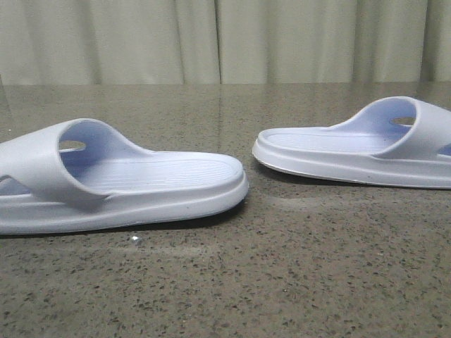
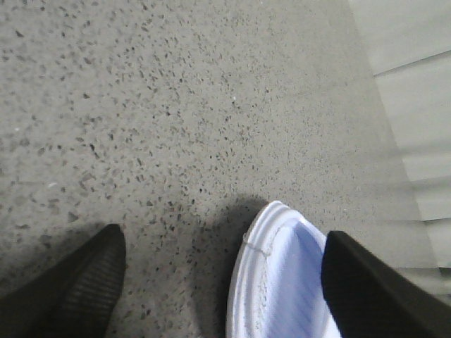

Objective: Insert blue slippers together front up
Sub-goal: 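Grasp the slipper near the left gripper by its sole edge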

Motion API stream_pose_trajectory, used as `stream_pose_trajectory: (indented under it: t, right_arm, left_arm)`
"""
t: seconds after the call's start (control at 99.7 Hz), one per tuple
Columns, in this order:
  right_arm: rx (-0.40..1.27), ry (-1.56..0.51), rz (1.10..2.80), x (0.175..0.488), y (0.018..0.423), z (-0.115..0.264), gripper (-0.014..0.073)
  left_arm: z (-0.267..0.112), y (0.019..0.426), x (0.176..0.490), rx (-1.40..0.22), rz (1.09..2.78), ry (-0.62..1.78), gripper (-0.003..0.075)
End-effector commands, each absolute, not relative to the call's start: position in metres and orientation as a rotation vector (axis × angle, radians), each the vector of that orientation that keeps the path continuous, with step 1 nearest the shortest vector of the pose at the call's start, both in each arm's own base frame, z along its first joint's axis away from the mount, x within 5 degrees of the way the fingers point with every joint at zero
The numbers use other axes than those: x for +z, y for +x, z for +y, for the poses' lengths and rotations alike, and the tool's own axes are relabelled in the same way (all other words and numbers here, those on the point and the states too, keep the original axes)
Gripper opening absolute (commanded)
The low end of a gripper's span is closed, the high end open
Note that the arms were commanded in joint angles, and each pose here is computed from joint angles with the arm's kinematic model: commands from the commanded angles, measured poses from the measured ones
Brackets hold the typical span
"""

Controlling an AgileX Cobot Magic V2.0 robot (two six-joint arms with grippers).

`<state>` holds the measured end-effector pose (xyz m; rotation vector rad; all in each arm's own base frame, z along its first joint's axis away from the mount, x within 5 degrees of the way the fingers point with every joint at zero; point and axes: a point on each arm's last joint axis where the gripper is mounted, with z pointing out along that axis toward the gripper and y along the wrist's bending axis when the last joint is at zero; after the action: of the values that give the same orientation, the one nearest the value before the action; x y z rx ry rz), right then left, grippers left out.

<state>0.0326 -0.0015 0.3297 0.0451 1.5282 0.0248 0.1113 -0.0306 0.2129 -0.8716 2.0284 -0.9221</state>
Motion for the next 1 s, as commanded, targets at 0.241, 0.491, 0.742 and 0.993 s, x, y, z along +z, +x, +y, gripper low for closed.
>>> stream_pose_trajectory:
  t: [0.241, 0.491, 0.742, 0.993]
  right_arm:
    - [0.020, 0.042, 1.443, 0.344, 0.034, -0.001, 0.0403]
    - [0.037, 0.049, 1.443, 0.344, 0.034, -0.001, 0.0403]
    - [0.041, 0.051, 1.443, 0.344, 0.034, -0.001, 0.0403]
    - [0.041, 0.051, 1.443, 0.344, 0.034, -0.001, 0.0403]
  left_arm:
    - [-0.040, 0.128, 0.208, -1.017, 2.105, -0.853, 0.0519]
    - [-0.048, 0.139, 0.198, -1.087, 2.179, -0.822, 0.0519]
    - [-0.055, 0.147, 0.190, -1.157, 2.252, -0.785, 0.0519]
    - [-0.055, 0.149, 0.186, -1.153, 2.271, -0.802, 0.0490]
